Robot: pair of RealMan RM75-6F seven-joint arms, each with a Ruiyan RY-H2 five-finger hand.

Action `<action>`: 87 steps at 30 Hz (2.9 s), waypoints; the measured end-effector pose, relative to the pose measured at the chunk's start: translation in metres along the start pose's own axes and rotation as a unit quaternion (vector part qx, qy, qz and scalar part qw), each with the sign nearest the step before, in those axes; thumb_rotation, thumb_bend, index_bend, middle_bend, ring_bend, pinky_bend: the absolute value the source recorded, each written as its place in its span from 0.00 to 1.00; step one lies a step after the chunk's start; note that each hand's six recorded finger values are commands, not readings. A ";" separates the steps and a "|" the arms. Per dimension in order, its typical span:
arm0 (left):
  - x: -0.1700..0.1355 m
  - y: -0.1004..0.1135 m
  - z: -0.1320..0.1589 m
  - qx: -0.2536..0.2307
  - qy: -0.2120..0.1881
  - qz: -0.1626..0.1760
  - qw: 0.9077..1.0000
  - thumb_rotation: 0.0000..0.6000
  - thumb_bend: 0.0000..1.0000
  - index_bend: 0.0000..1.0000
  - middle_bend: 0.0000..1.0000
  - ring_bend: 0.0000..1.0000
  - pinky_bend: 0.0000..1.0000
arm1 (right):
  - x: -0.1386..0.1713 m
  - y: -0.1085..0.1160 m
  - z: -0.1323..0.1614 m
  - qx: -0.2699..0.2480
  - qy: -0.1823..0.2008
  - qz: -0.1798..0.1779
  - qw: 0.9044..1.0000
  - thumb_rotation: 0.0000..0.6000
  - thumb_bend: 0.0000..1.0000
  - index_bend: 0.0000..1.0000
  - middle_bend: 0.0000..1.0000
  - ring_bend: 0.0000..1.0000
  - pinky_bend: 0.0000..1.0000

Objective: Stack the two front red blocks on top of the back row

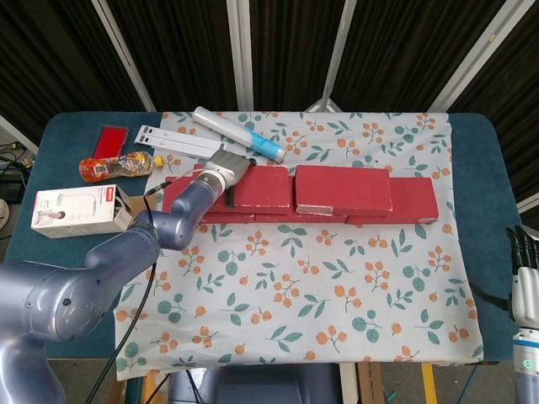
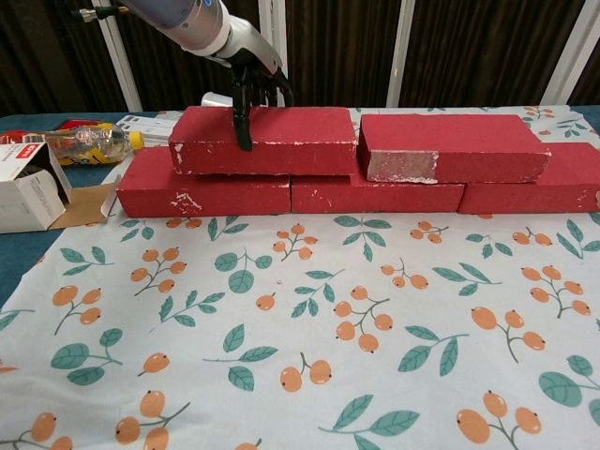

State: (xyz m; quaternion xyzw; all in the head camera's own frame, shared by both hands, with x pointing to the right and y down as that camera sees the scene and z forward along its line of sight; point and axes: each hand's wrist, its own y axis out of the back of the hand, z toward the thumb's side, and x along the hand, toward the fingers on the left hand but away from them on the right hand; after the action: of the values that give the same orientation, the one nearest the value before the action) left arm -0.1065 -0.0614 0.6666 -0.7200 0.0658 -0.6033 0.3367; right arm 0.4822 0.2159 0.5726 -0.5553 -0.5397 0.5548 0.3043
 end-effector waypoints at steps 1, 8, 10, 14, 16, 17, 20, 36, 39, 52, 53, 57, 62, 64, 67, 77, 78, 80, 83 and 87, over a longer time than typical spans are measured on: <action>0.000 0.000 0.001 0.000 0.000 0.000 1.000 1.00 0.07 0.41 0.45 0.20 0.16 | 0.000 0.000 0.000 0.000 0.000 0.000 1.000 1.00 0.09 0.00 0.00 0.00 0.00; 0.003 -0.001 0.005 0.008 0.007 -0.001 1.000 1.00 0.07 0.41 0.45 0.20 0.16 | 0.000 0.001 -0.001 -0.002 -0.001 0.002 1.000 1.00 0.09 0.00 0.00 0.00 0.00; 0.004 -0.001 0.005 0.007 0.010 0.000 1.000 1.00 0.07 0.41 0.45 0.20 0.16 | 0.000 0.001 -0.002 -0.002 -0.001 0.001 1.000 1.00 0.09 0.00 0.00 0.00 0.00; 0.006 0.001 0.004 0.000 0.015 0.005 1.000 1.00 0.07 0.41 0.45 0.20 0.16 | 0.000 0.001 -0.002 -0.003 -0.001 0.001 1.000 1.00 0.09 0.00 0.00 0.00 0.00; 0.008 0.001 0.004 -0.001 0.018 0.007 1.000 1.00 0.07 0.41 0.45 0.20 0.16 | 0.000 0.001 -0.002 -0.003 -0.001 0.002 1.000 1.00 0.09 0.00 0.00 0.00 0.00; 0.008 0.001 0.005 -0.001 0.018 0.006 1.000 1.00 0.07 0.41 0.45 0.20 0.16 | -0.001 0.000 -0.002 -0.003 -0.001 0.002 1.000 1.00 0.09 0.00 0.00 0.00 0.00; 0.010 0.000 0.007 0.000 0.018 0.004 1.000 1.00 0.07 0.41 0.45 0.20 0.16 | -0.001 0.000 -0.002 -0.003 -0.001 0.003 1.000 1.00 0.09 0.00 0.00 0.00 0.00; 0.010 0.002 0.023 0.004 0.012 0.000 1.000 1.00 0.07 0.41 0.44 0.20 0.16 | -0.001 0.002 -0.003 -0.009 -0.002 0.000 1.000 1.00 0.09 0.00 0.00 0.00 0.00; 0.010 0.001 0.025 0.004 0.013 -0.002 1.000 1.00 0.07 0.39 0.43 0.20 0.15 | -0.001 0.003 -0.004 -0.009 -0.003 -0.001 1.000 1.00 0.09 0.00 0.00 0.00 0.00; 0.009 -0.002 0.026 0.007 0.020 -0.020 1.000 1.00 0.07 0.16 0.18 0.07 0.14 | -0.001 0.003 -0.004 -0.009 -0.004 -0.001 1.000 1.00 0.09 0.00 0.00 0.00 0.00; 0.009 -0.002 0.026 0.009 0.021 -0.020 1.000 1.00 0.07 0.15 0.18 0.07 0.14 | -0.001 0.003 -0.004 -0.009 -0.004 0.000 1.000 1.00 0.09 0.00 0.00 0.00 0.00; 0.010 -0.001 0.027 0.017 0.025 -0.017 0.999 1.00 0.07 0.15 0.18 0.06 0.14 | -0.001 0.002 -0.004 -0.010 -0.004 0.001 1.000 1.00 0.09 0.00 0.00 0.00 0.00; 0.011 0.001 0.029 0.019 0.027 -0.010 0.999 1.00 0.06 0.13 0.14 0.03 0.13 | -0.001 0.003 -0.004 -0.011 -0.004 0.000 1.000 1.00 0.09 0.00 0.00 0.00 0.00; 0.011 0.001 0.029 0.020 0.028 -0.007 0.999 1.00 0.05 0.12 0.13 0.02 0.13 | -0.001 0.003 -0.004 -0.010 -0.004 0.000 1.000 1.00 0.09 0.00 0.00 0.00 0.00; 0.011 0.002 0.030 0.022 0.029 -0.005 0.999 1.00 0.04 0.12 0.12 0.00 0.13 | -0.001 0.002 -0.005 -0.010 -0.005 0.001 1.000 1.00 0.08 0.00 0.00 0.00 0.00; 0.009 0.002 0.029 0.022 0.033 -0.006 0.999 1.00 0.04 0.09 0.12 0.00 0.13 | -0.002 0.002 -0.005 -0.009 -0.006 0.001 1.000 1.00 0.09 0.00 0.00 0.00 0.00; 0.009 0.002 0.029 0.022 0.034 -0.006 0.999 1.00 0.04 0.09 0.12 0.00 0.13 | -0.002 0.002 -0.005 -0.009 -0.006 0.002 1.000 1.00 0.09 0.00 0.00 0.00 0.00; 0.008 0.002 0.029 0.020 0.035 -0.005 0.999 1.00 0.04 0.08 0.13 0.00 0.14 | -0.002 0.001 -0.005 -0.009 -0.006 0.002 1.000 1.00 0.09 0.00 0.00 0.00 0.00; 0.008 0.002 0.030 0.018 0.035 -0.003 0.999 1.00 0.04 0.07 0.13 0.00 0.14 | -0.002 0.001 -0.005 -0.009 -0.006 0.002 1.000 1.00 0.09 0.00 0.00 0.00 0.00; 0.009 0.000 0.032 0.011 0.034 -0.002 0.999 1.00 0.04 0.07 0.12 0.00 0.14 | -0.001 0.002 -0.005 -0.009 -0.005 0.001 1.000 1.00 0.09 0.00 0.00 0.00 0.00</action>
State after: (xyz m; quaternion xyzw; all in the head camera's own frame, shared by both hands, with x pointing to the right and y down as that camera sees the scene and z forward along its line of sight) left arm -0.0746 -0.0528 0.6727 -0.6955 0.0687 -0.6287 0.3410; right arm 0.4881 0.2155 0.5724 -0.5555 -0.5458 0.5532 0.2959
